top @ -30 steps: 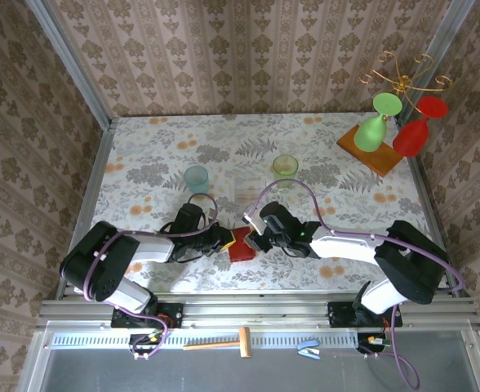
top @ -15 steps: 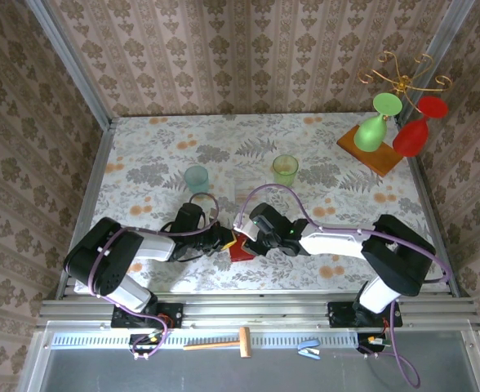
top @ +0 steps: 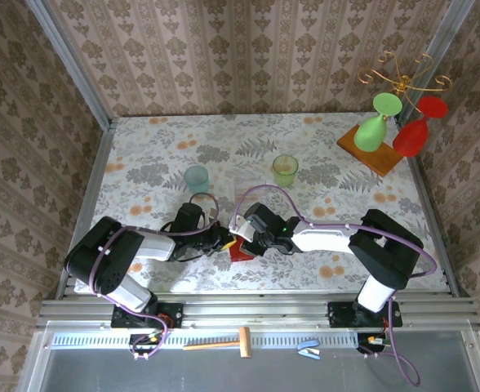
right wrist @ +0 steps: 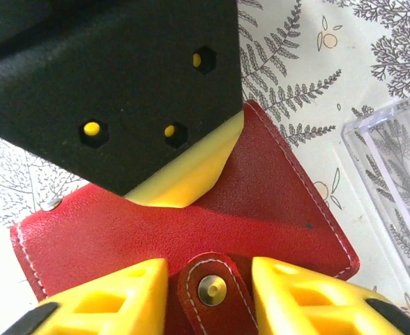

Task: Take the credit cards out of the card holder

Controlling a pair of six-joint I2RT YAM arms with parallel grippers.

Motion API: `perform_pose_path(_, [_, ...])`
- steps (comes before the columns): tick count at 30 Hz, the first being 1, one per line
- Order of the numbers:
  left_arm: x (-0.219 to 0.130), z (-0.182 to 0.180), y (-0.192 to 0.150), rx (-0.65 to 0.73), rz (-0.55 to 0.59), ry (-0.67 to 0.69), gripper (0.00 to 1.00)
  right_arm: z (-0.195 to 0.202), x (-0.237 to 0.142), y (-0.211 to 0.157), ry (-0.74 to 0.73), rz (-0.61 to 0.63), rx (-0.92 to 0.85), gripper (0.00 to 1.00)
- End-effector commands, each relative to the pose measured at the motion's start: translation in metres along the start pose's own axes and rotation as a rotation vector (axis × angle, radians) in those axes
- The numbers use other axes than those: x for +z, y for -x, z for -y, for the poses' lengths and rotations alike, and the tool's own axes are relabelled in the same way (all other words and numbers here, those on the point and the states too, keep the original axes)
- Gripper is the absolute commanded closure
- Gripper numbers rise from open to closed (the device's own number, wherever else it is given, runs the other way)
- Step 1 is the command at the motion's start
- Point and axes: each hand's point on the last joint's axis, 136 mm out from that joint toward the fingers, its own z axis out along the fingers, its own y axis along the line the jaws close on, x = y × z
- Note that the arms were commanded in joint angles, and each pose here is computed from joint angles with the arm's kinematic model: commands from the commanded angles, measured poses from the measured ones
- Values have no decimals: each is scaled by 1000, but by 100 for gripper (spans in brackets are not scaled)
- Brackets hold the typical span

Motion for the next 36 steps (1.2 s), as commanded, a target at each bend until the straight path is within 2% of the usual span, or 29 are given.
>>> perform_pose_path(1, [1, -36, -2, -68, 13, 117, 90, 14, 3, -9, -87, -48, 23, 72])
perform_pose_path(10, [1, -39, -3, -76, 15, 123, 91, 23, -3, -8, -134, 2, 135, 100])
perform_pose_path(24, [0, -46, -6, -88, 16, 133, 91, 39, -18, -27, -202, 86, 482, 100])
perform_pose_path(31, [1, -37, -3, -76, 6, 109, 91, 47, -35, -34, -233, 59, 649, 100])
perform_pose_path(36, [4, -16, 4, -42, 7, 66, 86, 46, -49, -29, -217, 46, 737, 71])
